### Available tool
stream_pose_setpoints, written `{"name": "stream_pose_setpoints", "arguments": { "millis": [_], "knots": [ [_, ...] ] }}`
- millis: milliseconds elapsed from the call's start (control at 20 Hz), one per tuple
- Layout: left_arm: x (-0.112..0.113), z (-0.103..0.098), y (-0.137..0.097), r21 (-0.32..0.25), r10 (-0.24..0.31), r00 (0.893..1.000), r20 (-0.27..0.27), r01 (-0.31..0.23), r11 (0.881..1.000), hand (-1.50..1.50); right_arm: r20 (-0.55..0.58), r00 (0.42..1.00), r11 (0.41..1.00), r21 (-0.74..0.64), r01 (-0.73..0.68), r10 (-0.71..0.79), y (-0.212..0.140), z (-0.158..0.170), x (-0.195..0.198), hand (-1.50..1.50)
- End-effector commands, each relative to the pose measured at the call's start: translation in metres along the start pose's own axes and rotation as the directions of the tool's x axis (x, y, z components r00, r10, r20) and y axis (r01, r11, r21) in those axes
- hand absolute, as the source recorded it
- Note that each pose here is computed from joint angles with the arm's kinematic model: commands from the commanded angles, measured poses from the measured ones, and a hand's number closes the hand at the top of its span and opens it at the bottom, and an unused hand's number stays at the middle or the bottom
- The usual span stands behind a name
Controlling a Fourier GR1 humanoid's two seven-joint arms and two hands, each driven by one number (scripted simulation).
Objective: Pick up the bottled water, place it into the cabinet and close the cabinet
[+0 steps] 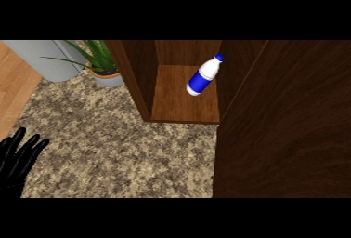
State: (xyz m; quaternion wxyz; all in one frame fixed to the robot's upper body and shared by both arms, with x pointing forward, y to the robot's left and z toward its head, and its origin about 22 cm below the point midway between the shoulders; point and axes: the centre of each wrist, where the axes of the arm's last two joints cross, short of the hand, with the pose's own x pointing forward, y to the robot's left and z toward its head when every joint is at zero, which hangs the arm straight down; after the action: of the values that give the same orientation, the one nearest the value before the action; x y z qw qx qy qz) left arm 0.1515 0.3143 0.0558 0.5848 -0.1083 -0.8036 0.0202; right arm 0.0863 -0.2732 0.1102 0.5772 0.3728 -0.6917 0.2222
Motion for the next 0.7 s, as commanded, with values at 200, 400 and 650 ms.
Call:
{"name": "stream_pose_setpoints", "arguments": {
  "millis": [200, 400, 650],
  "knots": [
    [0.015, 0.008, 0.022, 0.004, 0.004, 1.000, -0.015, -0.004, 1.000, -1.50, 0.008, 0.960, 0.941, 0.196, -0.275, 0.279, 0.031, -0.038, 0.049, 1.50],
    [0.021, 0.011, 0.022, -0.011, 0.021, 1.000, -0.015, -0.021, 1.000, -1.50, -0.009, 0.962, 0.939, 0.221, -0.263, 0.271, 0.032, -0.050, 0.046, 1.50],
    [0.026, 0.019, 0.040, 0.003, -0.009, 0.999, -0.040, 0.009, 1.000, -1.50, -0.011, 0.979, 0.963, 0.185, -0.197, 0.203, 0.034, -0.069, 0.033, 1.50]
  ]
}}
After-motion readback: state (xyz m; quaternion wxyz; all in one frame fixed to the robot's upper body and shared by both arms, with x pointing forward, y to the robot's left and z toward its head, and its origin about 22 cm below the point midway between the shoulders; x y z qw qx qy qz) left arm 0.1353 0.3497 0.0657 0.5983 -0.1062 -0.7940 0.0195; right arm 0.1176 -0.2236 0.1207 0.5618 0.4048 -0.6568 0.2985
